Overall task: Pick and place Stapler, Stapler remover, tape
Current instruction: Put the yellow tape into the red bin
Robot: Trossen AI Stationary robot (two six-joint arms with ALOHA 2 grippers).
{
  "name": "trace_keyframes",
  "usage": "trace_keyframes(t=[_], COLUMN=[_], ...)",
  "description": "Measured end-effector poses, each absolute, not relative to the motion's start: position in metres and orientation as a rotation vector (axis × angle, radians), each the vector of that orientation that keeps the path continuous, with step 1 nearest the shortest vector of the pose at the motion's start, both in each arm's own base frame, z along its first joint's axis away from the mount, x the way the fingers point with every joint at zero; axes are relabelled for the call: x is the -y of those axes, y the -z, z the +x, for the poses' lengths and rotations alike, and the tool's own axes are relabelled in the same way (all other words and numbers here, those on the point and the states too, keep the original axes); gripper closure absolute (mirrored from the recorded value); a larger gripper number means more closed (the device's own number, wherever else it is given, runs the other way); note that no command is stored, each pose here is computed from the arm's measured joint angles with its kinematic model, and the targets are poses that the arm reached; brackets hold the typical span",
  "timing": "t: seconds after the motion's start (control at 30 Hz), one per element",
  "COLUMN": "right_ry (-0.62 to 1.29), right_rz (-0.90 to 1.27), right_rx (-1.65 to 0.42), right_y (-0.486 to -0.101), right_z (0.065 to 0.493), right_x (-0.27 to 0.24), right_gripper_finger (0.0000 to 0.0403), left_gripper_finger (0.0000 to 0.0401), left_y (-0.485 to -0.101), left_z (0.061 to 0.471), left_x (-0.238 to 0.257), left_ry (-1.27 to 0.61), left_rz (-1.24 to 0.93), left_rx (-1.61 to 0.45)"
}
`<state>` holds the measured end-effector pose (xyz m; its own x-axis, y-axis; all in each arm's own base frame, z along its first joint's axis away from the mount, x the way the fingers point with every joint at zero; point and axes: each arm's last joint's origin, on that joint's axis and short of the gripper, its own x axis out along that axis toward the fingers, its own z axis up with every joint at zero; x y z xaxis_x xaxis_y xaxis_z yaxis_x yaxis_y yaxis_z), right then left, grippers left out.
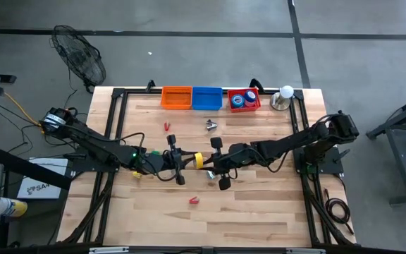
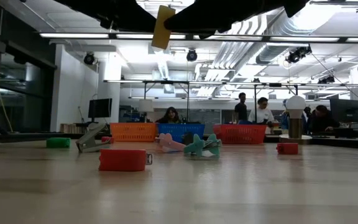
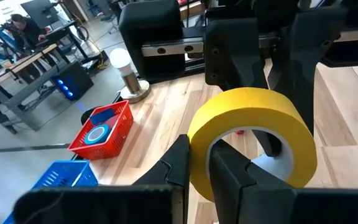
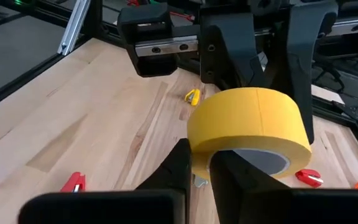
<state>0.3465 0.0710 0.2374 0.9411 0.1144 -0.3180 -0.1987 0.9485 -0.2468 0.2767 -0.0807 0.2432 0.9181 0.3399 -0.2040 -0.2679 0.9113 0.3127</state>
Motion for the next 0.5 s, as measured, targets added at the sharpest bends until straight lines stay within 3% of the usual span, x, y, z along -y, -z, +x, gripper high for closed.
trace_keyframes(t=[0.5], right_ry=[-0.124], right_rz=[-0.23], right_rx=[-0.339], right_y=[-0.2355], right_z=[0.3465], right_x=[-0.0673], right_gripper_finger=[0.0375], left_gripper_finger=[0.026], left_y=[-0.2403], left_z=[0.2757], left_x=[0.0785], left_ry=[-0.379], left_rz=[0.305], left_rx=[-0.288])
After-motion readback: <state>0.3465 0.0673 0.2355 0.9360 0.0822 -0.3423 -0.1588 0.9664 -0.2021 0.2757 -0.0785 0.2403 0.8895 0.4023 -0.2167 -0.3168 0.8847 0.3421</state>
